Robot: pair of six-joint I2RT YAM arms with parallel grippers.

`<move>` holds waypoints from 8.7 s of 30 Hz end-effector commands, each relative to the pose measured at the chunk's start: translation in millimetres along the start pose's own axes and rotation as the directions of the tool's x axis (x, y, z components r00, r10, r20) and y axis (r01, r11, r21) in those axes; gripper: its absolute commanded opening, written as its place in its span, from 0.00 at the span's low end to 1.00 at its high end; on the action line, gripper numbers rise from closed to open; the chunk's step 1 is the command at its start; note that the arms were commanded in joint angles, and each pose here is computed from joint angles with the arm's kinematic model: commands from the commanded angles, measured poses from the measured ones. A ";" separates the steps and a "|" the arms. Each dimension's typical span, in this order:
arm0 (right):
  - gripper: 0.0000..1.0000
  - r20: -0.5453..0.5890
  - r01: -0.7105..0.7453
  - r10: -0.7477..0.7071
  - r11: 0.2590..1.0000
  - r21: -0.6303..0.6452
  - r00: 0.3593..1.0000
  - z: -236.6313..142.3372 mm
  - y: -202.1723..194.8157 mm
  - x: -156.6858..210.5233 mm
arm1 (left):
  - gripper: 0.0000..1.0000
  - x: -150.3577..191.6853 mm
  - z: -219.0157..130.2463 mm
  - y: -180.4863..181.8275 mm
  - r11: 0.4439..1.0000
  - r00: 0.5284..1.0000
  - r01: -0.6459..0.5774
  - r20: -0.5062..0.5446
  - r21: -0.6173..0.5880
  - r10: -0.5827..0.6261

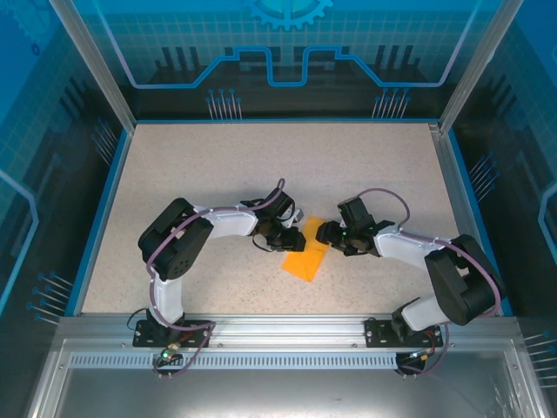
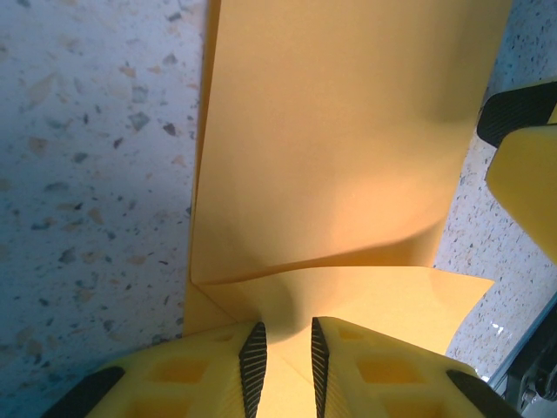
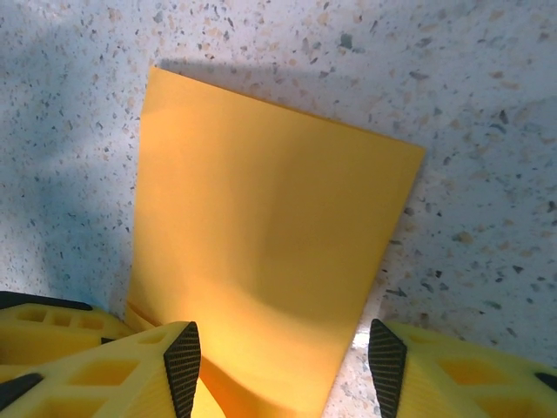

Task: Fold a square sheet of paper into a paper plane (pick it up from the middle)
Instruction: Fold the triangle a second time at the center of the table, then turn over the paper at the center of the table, then third fold the triangle at the center of the table.

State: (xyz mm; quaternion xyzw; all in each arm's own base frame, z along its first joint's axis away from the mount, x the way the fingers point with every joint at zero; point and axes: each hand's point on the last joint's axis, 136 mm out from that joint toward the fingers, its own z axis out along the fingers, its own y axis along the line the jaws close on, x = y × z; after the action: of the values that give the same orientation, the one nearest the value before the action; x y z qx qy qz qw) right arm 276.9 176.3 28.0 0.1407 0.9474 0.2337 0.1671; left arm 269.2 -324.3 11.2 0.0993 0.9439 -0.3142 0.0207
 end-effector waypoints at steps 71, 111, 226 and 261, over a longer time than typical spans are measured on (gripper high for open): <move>0.00 0.021 0.001 0.005 0.962 -0.274 1.000 -16.2 30.3 40.8 | 0.42 11.0 -21.2 3.2 0.998 0.999 0.047 0.012 -0.052 -0.047; 0.00 -0.083 0.417 -0.454 0.711 0.567 0.887 -107.8 14.2 -23.1 | 0.95 4.1 -203.7 33.1 0.991 0.921 0.136 0.365 0.014 -0.132; 0.52 -0.243 0.182 -0.211 0.974 -0.135 0.947 18.1 75.3 53.5 | 0.15 72.8 -39.1 88.1 0.943 0.988 0.132 -0.035 -0.305 -0.150; 0.52 -0.282 0.312 -0.308 0.950 -0.032 0.909 35.6 80.1 89.4 | 0.14 69.1 -47.4 80.4 0.966 0.988 0.149 -0.002 -0.213 -0.153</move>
State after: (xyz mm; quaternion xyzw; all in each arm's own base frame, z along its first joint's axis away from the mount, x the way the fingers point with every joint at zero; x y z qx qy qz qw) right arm 236.4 285.0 20.4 -0.0469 0.9744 0.2044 0.0808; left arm 239.6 -238.5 11.0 0.0298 0.9703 -0.2375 0.0353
